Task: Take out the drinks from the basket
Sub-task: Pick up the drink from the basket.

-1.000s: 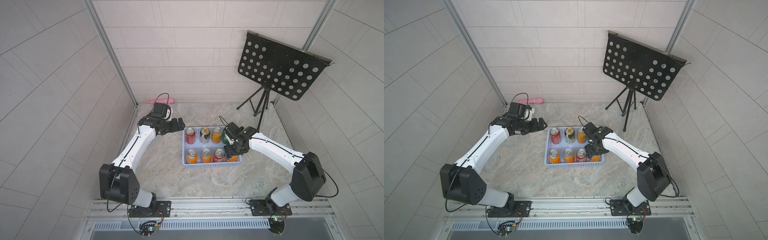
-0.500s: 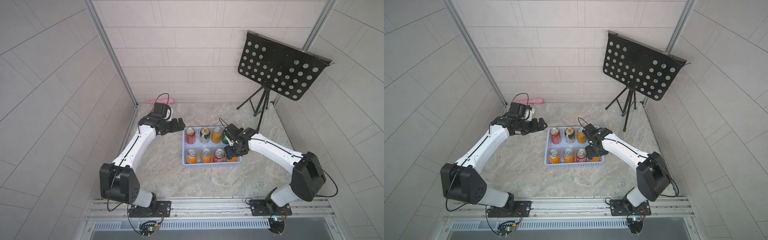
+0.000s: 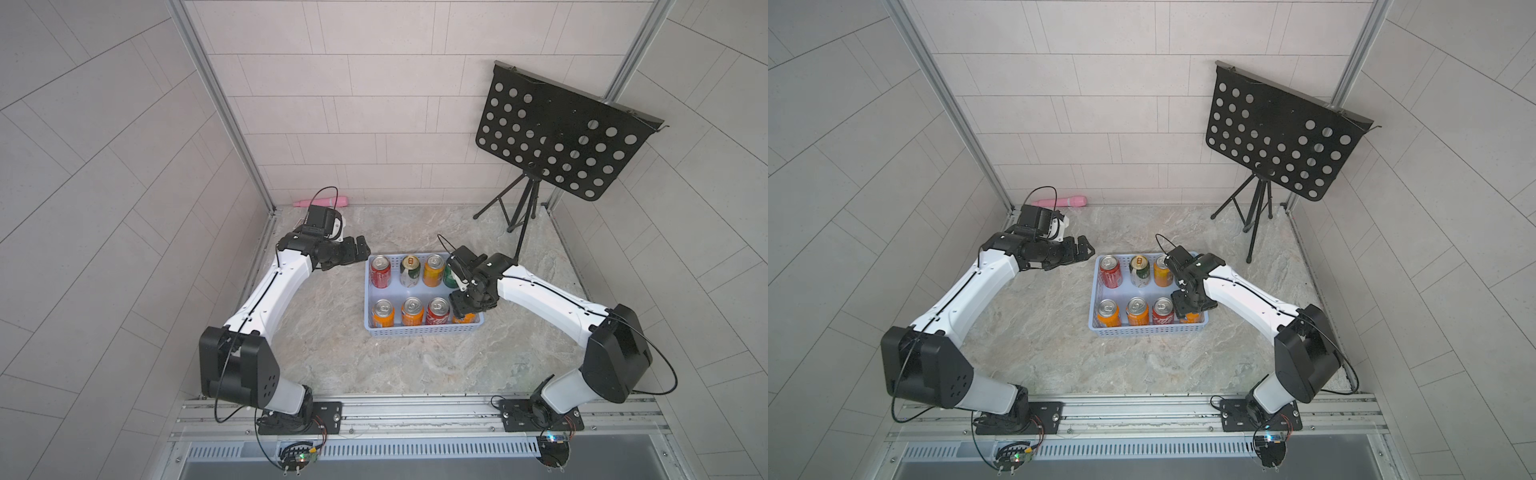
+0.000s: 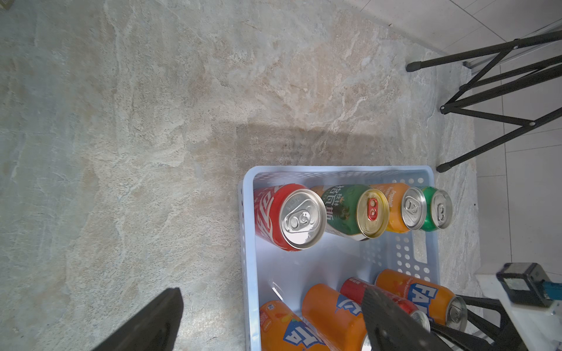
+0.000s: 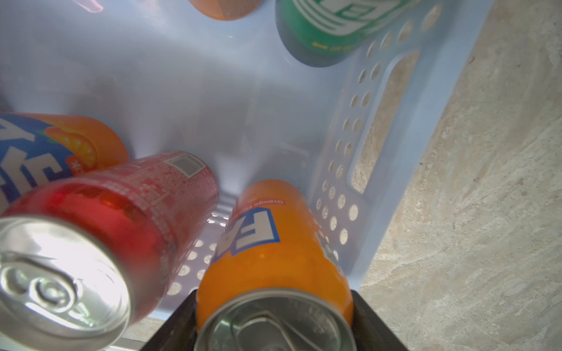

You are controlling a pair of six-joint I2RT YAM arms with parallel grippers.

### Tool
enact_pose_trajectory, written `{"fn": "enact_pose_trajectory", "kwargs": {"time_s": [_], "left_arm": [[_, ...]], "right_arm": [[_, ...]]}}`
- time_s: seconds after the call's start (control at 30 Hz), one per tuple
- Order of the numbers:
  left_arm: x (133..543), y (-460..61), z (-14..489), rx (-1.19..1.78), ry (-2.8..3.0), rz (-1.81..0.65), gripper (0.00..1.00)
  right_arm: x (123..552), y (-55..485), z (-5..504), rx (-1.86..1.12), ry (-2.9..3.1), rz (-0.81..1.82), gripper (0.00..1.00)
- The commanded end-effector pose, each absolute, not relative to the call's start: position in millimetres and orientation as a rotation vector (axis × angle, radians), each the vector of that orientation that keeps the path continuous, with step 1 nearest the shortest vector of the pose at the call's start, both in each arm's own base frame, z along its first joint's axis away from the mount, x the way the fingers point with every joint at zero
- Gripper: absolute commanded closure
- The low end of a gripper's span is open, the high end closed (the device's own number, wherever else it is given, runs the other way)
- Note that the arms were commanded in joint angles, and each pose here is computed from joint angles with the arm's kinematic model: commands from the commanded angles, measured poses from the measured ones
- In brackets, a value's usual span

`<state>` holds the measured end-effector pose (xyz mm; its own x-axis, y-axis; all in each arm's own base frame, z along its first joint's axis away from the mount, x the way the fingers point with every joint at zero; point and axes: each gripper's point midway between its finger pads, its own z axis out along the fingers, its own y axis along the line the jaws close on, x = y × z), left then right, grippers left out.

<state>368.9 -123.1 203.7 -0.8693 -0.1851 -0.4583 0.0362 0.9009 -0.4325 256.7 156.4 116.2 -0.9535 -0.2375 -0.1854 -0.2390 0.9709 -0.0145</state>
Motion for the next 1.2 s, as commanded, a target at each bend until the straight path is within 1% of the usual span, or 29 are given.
{"fn": "enact_pose_trajectory", "kwargs": {"time_s": [0.0, 0.2, 0.33, 0.53, 0.77, 1.17], "left_arm": [[371, -122, 218, -0.090, 2.517, -0.574, 0.00], [371, -125, 223, -0.099, 2.492, -0.588, 0.00], [374, -135, 229, -0.119, 2.441, -0.658, 0.00], [370, -142, 234, -0.108, 2.424, -0.671, 0.00], [366, -147, 228, -0.103, 2.438, -0.672, 0.00], [374, -170, 276, -0.016, 2.354, -0.740, 0.00]], "right_arm": [[260, 153, 149, -0.348, 2.854, 0.012, 0.88], [262, 151, 164, -0.370, 2.829, -0.001, 0.88], [266, 154, 175, -0.373, 2.802, 0.012, 0.90], [269, 155, 192, -0.380, 2.771, 0.032, 0.94], [271, 153, 213, -0.384, 2.724, 0.050, 0.94], [283, 130, 245, -0.342, 2.676, 0.027, 0.94]]}}
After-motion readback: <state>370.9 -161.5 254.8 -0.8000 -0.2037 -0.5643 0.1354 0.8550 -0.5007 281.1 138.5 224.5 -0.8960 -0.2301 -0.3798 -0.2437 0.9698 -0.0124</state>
